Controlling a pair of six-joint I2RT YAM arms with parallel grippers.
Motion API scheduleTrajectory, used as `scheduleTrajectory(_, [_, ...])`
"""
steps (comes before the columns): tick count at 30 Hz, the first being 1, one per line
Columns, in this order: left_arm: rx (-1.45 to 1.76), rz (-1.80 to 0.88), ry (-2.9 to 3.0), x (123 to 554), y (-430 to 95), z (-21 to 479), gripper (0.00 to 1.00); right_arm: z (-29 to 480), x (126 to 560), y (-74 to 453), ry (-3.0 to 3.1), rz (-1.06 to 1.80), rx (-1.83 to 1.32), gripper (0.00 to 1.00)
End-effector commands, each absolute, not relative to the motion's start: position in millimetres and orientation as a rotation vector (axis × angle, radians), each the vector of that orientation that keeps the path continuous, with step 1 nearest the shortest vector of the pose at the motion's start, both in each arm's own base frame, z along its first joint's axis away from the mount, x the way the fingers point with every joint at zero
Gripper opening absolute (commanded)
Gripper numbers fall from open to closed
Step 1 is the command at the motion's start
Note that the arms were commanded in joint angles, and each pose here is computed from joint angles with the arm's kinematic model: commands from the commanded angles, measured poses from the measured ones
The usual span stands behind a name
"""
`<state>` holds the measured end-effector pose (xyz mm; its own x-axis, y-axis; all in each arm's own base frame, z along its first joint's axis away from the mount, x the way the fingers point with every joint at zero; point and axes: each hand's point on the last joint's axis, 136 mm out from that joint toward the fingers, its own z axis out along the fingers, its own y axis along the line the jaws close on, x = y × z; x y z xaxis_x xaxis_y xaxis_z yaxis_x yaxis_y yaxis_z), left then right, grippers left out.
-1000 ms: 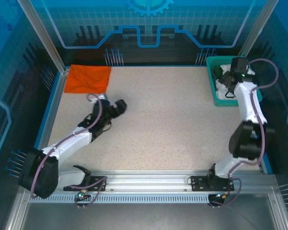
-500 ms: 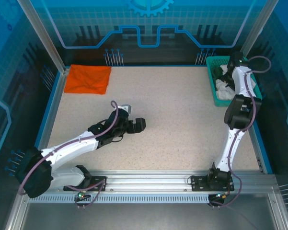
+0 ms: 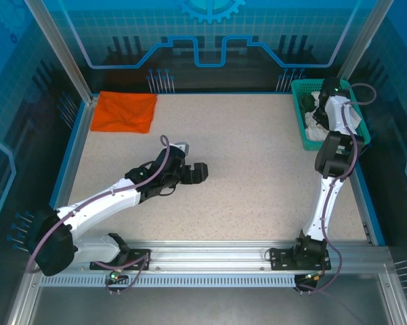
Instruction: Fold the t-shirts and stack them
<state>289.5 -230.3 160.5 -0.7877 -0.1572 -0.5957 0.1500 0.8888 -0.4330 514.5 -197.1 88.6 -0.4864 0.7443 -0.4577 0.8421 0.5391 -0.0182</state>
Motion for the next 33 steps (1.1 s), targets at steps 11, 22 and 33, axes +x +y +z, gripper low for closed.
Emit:
scheduleTrajectory(11, [0.128,-0.632,2.408,291,-246,174,0.95,265,474,-159,1.998,-0.18,1.206,0.0])
scheduleTrajectory(22, [0.187,-0.687,2.352,300,-263,194,0.96,449,417,-135,1.577,-0.046,1.074,0.0])
scheduleTrajectory(33, [0.207,-0.717,2.244,315,-272,232,0.98,655,372,-72,1.274,0.289,0.6,0.0])
